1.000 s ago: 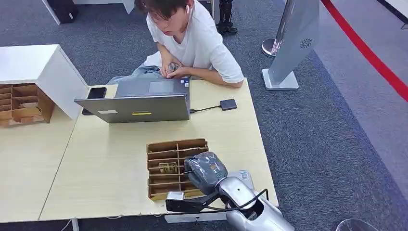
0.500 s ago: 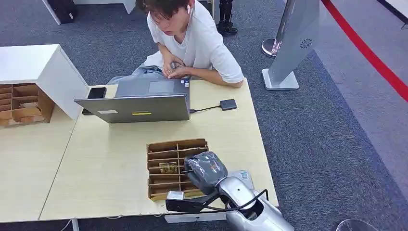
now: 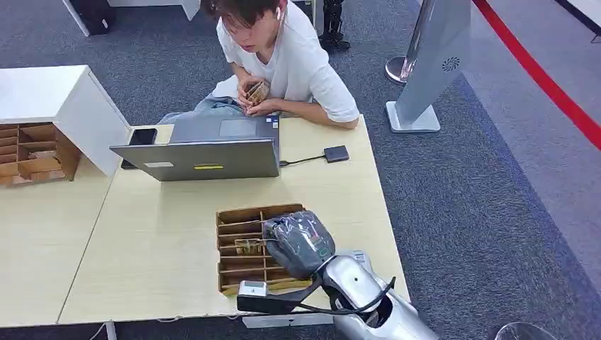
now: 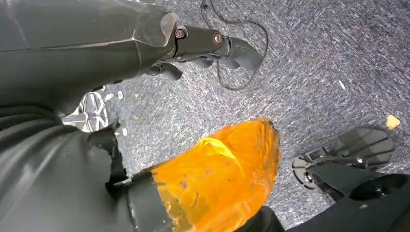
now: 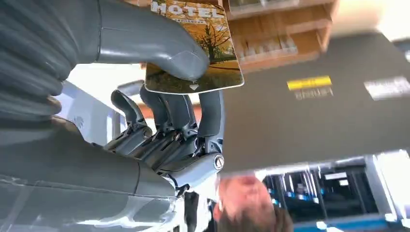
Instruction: Pass the card to the sensor for recognition and then transmit it.
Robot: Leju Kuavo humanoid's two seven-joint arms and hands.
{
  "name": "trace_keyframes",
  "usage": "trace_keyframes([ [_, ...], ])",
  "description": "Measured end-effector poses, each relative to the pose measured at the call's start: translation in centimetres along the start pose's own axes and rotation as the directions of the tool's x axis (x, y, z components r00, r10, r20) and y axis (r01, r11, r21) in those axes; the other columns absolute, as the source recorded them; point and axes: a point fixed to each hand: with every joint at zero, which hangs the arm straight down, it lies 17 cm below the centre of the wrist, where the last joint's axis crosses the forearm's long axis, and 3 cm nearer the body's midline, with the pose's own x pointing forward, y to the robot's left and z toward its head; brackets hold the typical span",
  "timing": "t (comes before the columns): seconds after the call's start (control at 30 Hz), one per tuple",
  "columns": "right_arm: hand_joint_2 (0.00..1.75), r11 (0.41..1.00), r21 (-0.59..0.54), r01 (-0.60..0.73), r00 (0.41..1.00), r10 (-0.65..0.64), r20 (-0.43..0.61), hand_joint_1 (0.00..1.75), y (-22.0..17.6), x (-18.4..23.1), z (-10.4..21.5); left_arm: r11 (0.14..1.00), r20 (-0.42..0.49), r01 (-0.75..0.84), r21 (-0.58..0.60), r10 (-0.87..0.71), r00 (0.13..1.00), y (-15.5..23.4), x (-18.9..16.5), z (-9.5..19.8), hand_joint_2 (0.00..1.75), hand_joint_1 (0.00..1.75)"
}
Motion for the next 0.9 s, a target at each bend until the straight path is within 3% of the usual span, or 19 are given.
trace_keyframes([
  [0.2,1.75,0.997,-0.081,-0.003,1.0,0.005,0.029,1.47,-3.1,0.9,0.0,1.0,-0.002,-0.017,0.004,0.017,1.0,0.0,-0.3,0.0,0.0,0.0],
  [0.37,1.75,0.991,-0.13,-0.01,0.999,0.016,0.045,1.62,-5.0,1.2,0.1,1.0,-0.004,-0.022,0.006,0.022,1.0,-0.1,-0.5,0.1,0.0,0.0],
  [0.9,1.75,0.983,-0.185,0.017,0.998,-0.006,0.062,1.75,-7.3,1.0,-0.3,1.0,0.002,-0.006,0.002,0.006,1.0,-0.2,-0.3,0.1,0.0,0.0],
])
